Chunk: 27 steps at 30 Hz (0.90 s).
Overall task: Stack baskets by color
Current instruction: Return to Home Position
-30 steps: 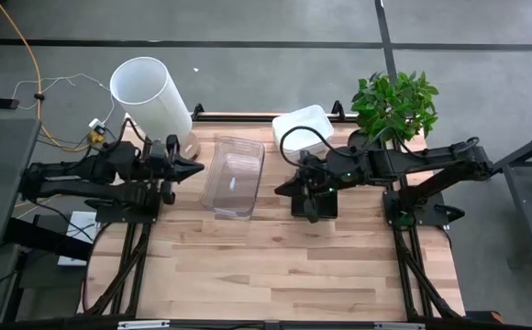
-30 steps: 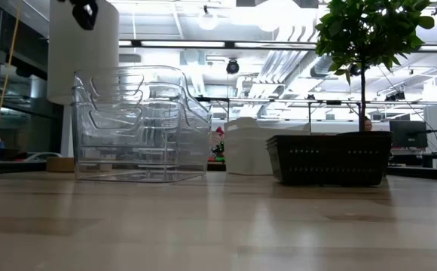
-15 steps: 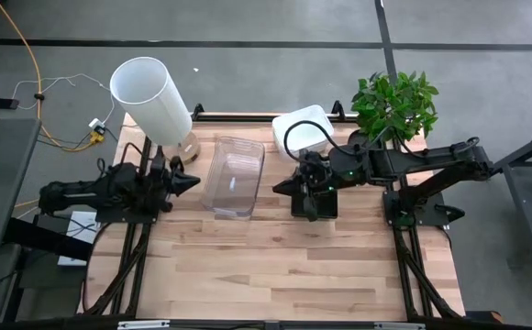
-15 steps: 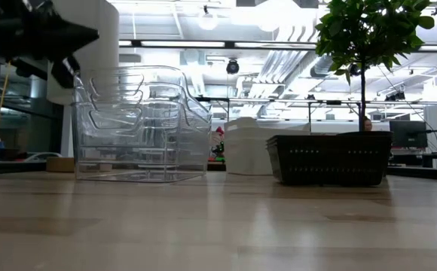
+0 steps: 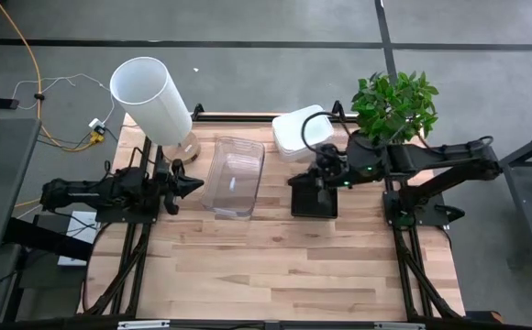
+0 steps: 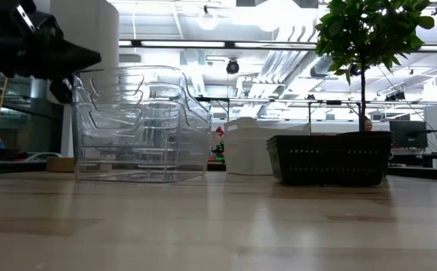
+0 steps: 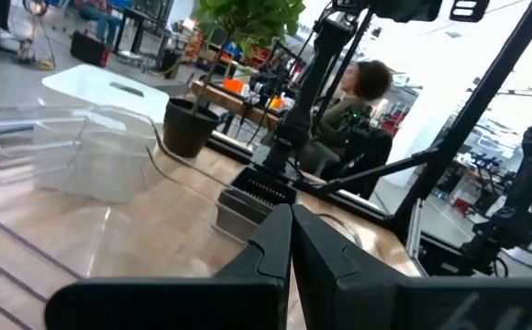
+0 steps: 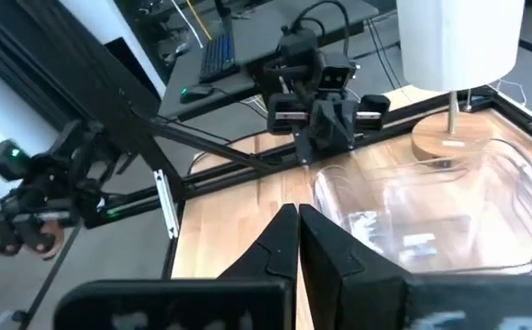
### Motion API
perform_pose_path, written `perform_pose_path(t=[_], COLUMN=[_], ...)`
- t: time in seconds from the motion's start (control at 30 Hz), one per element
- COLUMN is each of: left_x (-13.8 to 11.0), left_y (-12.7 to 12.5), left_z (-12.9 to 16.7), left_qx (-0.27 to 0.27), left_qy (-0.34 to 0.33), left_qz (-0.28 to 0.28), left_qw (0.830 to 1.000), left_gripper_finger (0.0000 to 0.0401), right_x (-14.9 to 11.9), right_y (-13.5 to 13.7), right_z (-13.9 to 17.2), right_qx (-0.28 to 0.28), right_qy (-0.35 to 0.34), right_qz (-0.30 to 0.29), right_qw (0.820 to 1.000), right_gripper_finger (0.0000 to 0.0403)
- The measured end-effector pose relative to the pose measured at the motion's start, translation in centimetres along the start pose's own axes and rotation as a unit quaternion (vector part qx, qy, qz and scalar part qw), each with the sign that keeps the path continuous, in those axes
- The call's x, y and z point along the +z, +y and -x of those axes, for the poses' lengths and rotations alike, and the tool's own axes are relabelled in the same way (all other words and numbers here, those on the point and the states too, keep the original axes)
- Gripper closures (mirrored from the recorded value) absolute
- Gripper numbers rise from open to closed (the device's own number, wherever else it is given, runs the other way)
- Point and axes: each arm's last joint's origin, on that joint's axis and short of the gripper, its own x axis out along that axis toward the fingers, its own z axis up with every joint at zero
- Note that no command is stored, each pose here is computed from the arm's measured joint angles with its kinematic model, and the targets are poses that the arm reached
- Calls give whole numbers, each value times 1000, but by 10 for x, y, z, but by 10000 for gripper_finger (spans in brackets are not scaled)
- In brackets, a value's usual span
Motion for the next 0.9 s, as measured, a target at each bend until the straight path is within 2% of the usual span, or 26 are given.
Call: perform_pose_path(t=[0.1, 0.27, 0.33, 0.5, 0.73, 0.9], left_x=[0, -1, -1, -1, -1, -1], left_y=[0, 0, 0, 0, 0, 0], left_z=[0, -1, -1, -1, -1, -1], left_qx=[3, 2, 2, 2, 2, 2], left_qy=[-3, 5, 6, 6, 6, 6], left_qz=[-12, -16, -15, -15, -15, -15], left_qw=[1000, 1000, 1000, 1000, 1000, 1000], left_gripper_finger=[401, 401, 401, 401, 400, 400], right_x=[1, -7, -12, -60, -118, -154], right_y=[3, 2, 0, -23, -64, -82], right_z=[13, 29, 34, 43, 78, 96], right_qx=[5, -7, 4, 40, 31, 45], right_qy=[3, 48, 38, -1, -94, -147], right_qz=[5, 37, 46, 23, 14, 7], right_qw=[1000, 998, 998, 999, 995, 988], right_gripper_finger=[403, 403, 403, 403, 403, 403])
